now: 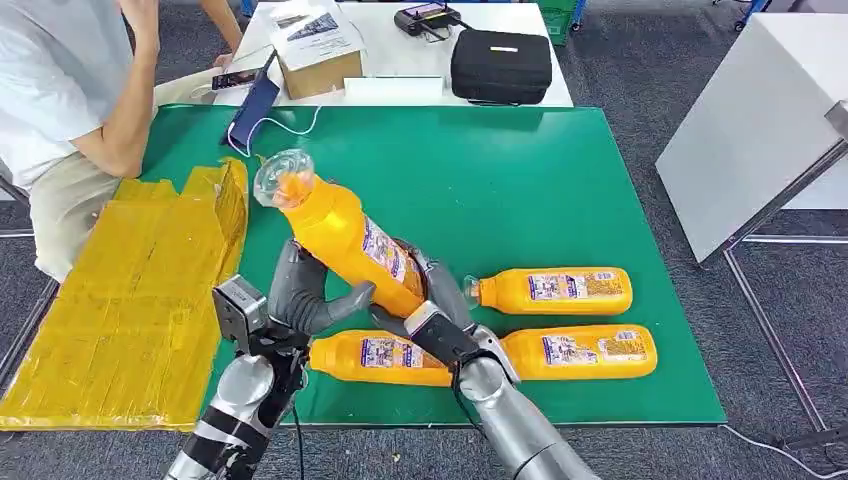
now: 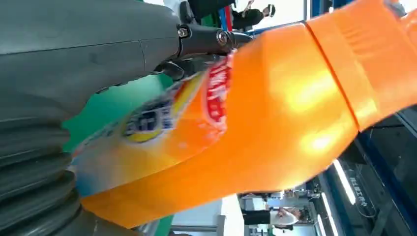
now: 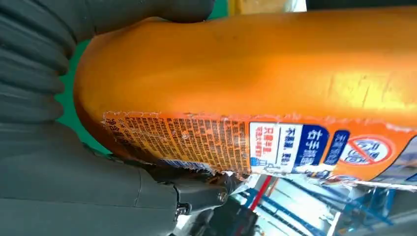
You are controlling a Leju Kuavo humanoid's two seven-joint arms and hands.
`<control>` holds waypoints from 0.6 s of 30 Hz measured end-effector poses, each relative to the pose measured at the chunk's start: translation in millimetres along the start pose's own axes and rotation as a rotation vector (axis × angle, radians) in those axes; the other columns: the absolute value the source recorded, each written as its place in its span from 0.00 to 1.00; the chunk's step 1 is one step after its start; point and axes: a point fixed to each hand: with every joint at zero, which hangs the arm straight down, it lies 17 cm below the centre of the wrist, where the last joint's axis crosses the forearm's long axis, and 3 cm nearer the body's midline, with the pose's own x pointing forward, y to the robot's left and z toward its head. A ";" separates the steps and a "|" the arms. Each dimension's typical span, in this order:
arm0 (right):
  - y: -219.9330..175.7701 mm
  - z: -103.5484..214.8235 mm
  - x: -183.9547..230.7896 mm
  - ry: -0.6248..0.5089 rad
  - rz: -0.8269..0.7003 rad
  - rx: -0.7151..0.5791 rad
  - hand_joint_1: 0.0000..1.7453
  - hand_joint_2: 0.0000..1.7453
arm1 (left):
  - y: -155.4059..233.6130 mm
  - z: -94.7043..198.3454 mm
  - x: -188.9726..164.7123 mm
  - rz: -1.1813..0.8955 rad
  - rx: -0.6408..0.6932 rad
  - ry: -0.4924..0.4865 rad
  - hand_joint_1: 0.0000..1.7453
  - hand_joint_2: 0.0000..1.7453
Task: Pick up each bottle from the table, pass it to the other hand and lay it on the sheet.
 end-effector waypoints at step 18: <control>6.9 0.5 -0.7 -0.005 0.041 0.002 1.00 1.00 | 7.6 -2.4 -3.6 0.039 0.024 0.006 1.00 1.00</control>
